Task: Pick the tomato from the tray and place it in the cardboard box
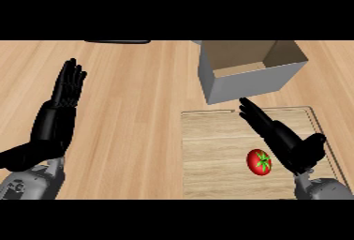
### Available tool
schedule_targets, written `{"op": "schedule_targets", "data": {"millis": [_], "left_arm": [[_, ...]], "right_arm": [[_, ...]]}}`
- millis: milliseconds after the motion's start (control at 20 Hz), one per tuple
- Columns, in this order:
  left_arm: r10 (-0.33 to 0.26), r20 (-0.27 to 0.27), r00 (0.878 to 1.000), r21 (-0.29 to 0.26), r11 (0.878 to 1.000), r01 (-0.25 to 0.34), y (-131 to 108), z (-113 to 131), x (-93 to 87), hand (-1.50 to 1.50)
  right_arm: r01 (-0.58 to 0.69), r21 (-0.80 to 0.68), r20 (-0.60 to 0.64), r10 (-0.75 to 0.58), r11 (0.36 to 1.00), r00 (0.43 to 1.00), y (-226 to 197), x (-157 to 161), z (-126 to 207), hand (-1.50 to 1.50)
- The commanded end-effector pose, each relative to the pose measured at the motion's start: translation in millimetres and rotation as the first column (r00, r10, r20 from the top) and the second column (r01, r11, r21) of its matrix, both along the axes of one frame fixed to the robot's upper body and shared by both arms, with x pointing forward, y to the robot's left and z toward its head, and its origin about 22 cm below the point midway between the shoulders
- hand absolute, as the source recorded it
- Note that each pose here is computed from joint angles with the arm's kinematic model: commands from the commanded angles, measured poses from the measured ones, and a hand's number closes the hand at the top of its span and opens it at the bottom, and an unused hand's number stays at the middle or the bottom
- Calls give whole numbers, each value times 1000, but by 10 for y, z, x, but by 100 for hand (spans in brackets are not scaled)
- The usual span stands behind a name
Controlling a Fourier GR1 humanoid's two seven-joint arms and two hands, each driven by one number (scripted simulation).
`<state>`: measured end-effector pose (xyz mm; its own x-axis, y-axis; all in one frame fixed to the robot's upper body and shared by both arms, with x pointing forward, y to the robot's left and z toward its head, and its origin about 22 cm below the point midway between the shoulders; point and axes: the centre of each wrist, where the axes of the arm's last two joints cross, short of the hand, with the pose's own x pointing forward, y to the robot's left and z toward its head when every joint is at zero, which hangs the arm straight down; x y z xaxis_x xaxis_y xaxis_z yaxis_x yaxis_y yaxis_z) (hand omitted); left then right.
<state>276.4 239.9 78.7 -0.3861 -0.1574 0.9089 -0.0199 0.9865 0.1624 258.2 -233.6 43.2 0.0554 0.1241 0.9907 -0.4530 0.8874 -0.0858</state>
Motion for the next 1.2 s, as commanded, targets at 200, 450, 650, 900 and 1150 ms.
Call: {"op": "schedule_targets", "data": {"millis": [200, 450, 650, 900, 1150], "left_arm": [[382, -248, 890, 318, 900, -298, 958, -405, -161, 0], [435, -365, 823, 370, 879, -300, 1060, -623, -268, 0], [456, -357, 815, 390, 866, -314, 1156, -559, -203, 0], [441, -385, 810, 376, 877, -299, 1122, -523, -75, 0], [439, -379, 815, 398, 872, -284, 1062, -568, -77, 0]], "right_arm": [[-214, 296, 142, 179, 931, 974, -266, 128, 14, -150], [-343, -251, 365, 416, 905, 833, -517, 133, 301, -150], [-345, 205, 379, 251, 916, 891, -833, -52, -465, -150], [-402, 109, 495, 300, 909, 815, -1211, 228, -390, -150], [-386, -298, 511, 488, 873, 708, -1350, 421, 9, -150]]}}
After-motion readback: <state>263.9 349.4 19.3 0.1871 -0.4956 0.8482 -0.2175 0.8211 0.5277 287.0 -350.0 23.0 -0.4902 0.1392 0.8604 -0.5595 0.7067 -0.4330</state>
